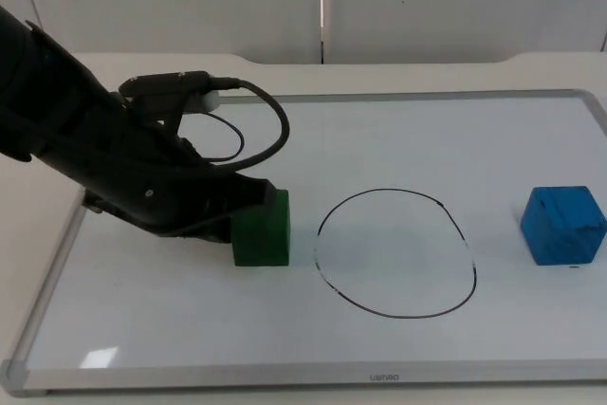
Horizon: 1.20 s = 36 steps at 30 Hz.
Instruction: Push the two cubes into the marked area.
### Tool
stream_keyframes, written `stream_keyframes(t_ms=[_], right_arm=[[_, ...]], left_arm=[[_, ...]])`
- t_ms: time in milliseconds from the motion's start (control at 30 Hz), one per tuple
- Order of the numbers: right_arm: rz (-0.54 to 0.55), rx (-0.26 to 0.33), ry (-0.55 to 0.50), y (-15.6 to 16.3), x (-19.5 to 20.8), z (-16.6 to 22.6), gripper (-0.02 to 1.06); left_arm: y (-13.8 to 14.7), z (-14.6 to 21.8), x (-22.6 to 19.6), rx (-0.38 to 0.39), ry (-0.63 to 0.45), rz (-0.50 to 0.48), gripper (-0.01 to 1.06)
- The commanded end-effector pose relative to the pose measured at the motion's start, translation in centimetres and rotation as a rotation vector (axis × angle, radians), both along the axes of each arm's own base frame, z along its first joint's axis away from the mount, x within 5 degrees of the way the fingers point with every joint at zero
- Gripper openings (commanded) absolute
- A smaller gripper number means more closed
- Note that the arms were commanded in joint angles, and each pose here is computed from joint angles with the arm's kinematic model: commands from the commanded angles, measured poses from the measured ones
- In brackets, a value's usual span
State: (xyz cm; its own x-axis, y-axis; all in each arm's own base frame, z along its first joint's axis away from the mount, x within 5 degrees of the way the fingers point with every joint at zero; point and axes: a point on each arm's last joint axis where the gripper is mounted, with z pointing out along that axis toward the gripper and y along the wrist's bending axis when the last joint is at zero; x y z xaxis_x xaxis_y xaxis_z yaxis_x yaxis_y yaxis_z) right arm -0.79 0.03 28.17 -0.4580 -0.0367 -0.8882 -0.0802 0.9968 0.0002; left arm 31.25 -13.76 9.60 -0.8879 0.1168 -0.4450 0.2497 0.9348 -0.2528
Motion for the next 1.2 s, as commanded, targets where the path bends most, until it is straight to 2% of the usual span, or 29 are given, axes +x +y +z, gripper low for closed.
stream_keyframes(t_ms=[0,267,733,1167], right_arm=[[-0.002,0.000,-0.003,0.0,0.0,-0.1,1.05],[-0.002,0.000,-0.003,0.0,0.0,-0.1,1.05],[-0.002,0.000,-0.003,0.0,0.0,-0.1,1.05],[-0.002,0.000,-0.003,0.0,0.0,-0.1,1.05]], left_arm=[[-0.5,0.0,-0.1,-0.015,0.007,0.007,0.00],[-1.7,0.0,-0.5,0.009,-0.020,-0.017,0.00],[-1.6,0.0,-0.5,0.014,-0.025,-0.013,0.00],[-2.9,0.1,-0.9,0.035,-0.056,-0.041,0.00]])
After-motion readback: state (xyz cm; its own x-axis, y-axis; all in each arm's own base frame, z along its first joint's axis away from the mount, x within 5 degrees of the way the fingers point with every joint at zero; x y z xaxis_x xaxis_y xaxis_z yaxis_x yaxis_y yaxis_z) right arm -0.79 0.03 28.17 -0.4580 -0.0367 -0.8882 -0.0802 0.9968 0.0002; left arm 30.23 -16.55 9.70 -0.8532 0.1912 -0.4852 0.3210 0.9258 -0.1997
